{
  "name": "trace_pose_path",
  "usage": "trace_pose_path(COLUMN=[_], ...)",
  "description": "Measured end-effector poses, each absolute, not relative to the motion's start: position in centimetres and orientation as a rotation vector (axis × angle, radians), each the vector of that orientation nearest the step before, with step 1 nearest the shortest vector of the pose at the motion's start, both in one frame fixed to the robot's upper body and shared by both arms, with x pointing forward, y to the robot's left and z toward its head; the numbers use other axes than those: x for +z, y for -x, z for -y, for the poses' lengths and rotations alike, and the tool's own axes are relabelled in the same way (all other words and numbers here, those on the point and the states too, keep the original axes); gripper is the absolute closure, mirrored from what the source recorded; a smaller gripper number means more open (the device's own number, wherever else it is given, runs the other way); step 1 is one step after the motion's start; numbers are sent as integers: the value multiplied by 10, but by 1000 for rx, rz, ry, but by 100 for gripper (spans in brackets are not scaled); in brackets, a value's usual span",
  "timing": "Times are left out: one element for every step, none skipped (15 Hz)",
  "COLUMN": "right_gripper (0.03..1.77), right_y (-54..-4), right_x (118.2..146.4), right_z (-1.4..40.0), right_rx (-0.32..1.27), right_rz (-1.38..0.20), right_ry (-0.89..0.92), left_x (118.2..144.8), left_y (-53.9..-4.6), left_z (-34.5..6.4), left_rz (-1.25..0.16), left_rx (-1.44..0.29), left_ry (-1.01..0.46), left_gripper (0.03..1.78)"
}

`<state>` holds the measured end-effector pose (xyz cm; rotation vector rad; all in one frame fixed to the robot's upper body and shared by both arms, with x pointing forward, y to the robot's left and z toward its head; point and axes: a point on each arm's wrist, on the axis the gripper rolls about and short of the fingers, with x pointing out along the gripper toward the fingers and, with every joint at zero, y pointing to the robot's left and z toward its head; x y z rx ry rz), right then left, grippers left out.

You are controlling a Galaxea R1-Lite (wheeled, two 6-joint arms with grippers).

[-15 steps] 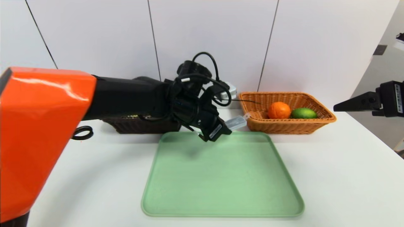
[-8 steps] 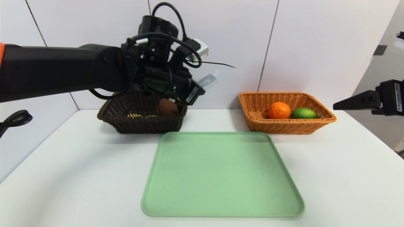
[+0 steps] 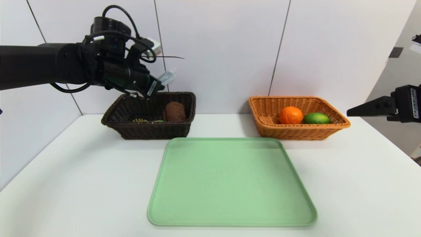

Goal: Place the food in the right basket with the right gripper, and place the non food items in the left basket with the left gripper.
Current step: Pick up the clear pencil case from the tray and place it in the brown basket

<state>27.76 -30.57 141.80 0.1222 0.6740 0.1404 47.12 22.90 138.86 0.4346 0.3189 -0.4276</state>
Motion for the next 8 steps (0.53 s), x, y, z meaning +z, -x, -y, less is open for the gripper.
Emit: trace_pose_path(right_gripper=[10, 10, 10, 10, 10, 10, 10, 10], right_y=[-278, -278, -278, -278, -278, -278, -278, -278], right_x=[1418, 1418, 1417, 1417, 1416, 1416, 1416, 1416], right_z=[306, 306, 306, 306, 306, 306, 306, 306], right_rx=[141, 140, 140, 140, 140, 138, 138, 138], right_rz=[-674, -676, -679, -680, -681, -681, -681, -681], right_ry=[-121, -122, -121, -121, -120, -120, -120, -120], left_x=[1381, 1374, 1368, 1361, 1354, 1348, 1343, 1338], left_y=[-477, -482, -486, -491, -495, -499, -503, -506], left_z=[-241, -248, -253, -257, -260, -264, -267, -268], left_rz=[-349, -373, -394, -412, -431, -449, -464, -476], left_rx=[-401, -383, -371, -363, -357, -349, -344, -344], left_ry=[-429, -423, -417, -412, -408, -404, -401, -401], left_gripper=[126, 126, 126, 126, 126, 126, 126, 126])
